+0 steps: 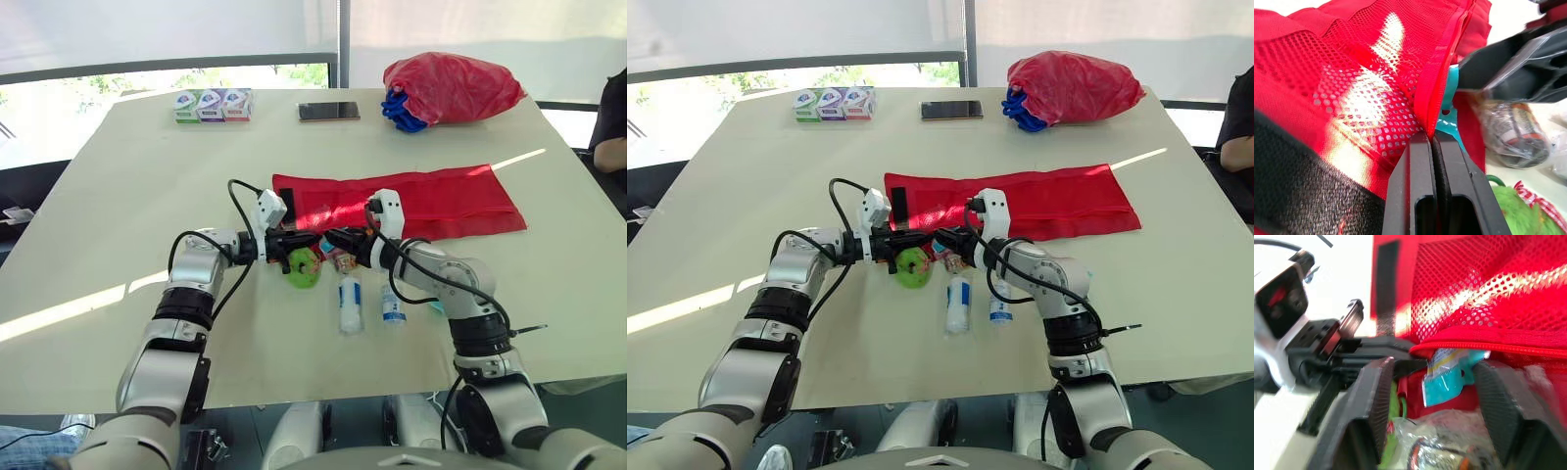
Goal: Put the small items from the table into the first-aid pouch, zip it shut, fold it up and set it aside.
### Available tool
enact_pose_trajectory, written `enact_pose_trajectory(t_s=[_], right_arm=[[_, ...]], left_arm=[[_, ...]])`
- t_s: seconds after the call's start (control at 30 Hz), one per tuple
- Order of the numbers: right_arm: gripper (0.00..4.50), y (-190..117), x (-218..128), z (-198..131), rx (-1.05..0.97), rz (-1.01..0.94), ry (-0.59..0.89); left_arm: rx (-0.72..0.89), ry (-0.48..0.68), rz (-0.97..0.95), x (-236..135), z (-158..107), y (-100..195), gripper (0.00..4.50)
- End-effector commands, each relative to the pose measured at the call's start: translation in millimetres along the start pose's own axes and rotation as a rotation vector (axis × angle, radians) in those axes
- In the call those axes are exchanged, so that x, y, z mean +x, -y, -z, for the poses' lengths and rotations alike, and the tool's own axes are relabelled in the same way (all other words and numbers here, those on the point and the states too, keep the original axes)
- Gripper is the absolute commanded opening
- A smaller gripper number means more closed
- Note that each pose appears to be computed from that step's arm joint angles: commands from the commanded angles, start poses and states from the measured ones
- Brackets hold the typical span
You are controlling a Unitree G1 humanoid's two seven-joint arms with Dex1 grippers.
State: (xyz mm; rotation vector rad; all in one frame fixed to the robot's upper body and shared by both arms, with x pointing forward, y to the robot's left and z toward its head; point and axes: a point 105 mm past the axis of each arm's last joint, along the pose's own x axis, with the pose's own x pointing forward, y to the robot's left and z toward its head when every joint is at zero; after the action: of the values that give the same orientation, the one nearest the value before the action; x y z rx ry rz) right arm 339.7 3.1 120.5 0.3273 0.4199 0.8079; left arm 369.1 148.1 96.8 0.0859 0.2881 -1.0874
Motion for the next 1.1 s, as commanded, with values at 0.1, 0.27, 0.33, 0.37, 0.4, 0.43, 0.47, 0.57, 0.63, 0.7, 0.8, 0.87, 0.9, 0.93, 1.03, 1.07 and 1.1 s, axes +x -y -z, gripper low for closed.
enact_pose_trajectory(t_s=[0.1,0.27,0.33,0.37,0.4,0.43,0.47,0.57,0.63,0.7,0.8,0.87,0.9,0.93,1.03,1.07,1.1], right_arm=[[1.99,-30.8,-13.5,-27.2,-0.409,-0.108,0.096],[0.04,-35.9,-6.9,-18.7,-0.54,-0.103,0.043],[0.04,-34.1,-0.8,-13.1,-0.53,-0.085,0.02],[0.04,-29.8,4.3,-9.6,-0.522,-0.055,0.002],[0.04,-25.7,8.8,-7.2,-0.515,-0.029,-0.012],[0.04,-21.4,12.2,-5.3,-0.514,-0.003,-0.025],[0.04,-16.7,15.3,-4.4,-0.52,0.023,-0.034],[0.04,-6.8,22.0,-1.7,-0.542,0.069,-0.064],[0.04,-2.5,25.0,-1.4,-0.546,0.092,-0.073],[0.04,1.4,29.7,-0.1,-0.559,0.11,-0.084],[0.04,0.7,37.6,-2.0,-0.564,0.117,-0.064],[0.04,0.1,42.9,-6.5,-0.572,0.131,-0.035],[0.04,-0.4,45.9,-11.9,-0.572,0.145,-0.003],[0.04,-2.9,48.8,-16.5,-0.572,0.145,0.027],[0.04,-7.0,55.2,-24.7,-0.561,0.157,0.082],[0.04,-6.5,57.4,-27.7,-0.565,0.173,0.101],[0.04,-6.1,59.2,-29.8,-0.569,0.181,0.115]], left_arm=[[0.049,-0.007,0.004,-1.6,-8.1,-4.2,0.0],[0.067,0.009,0.008,-1.0,-14.1,-5.7,0.0],[0.072,0.014,0.014,-0.8,-15.9,-5.2,0.0],[0.075,0.018,0.019,-0.6,-16.7,-4.6,0.0],[0.079,0.023,0.023,-0.4,-17.5,-3.8,0.0],[0.082,0.028,0.027,-0.2,-18.2,-3.1,0.0],[0.083,0.03,0.03,-0.3,-18.5,-2.5,0.0],[0.083,0.033,0.038,0.1,-19.0,-0.7,0.0],[0.083,0.035,0.043,0.5,-19.3,0.4,0.0],[0.082,0.038,0.05,1.4,-19.6,2.0,0.0],[0.081,0.041,0.06,3.2,-19.9,4.4,0.0],[0.079,0.041,0.069,5.5,-19.2,6.7,0.0],[0.08,0.038,0.079,7.6,-18.4,8.5,0.0],[0.079,0.037,0.087,9.8,-18.0,10.1,0.0],[0.082,0.038,0.1,15.2,-18.5,12.6,0.0],[0.081,0.042,0.106,17.4,-19.2,13.7,0.0],[0.08,0.044,0.11,18.9,-19.8,14.7,0.0]])
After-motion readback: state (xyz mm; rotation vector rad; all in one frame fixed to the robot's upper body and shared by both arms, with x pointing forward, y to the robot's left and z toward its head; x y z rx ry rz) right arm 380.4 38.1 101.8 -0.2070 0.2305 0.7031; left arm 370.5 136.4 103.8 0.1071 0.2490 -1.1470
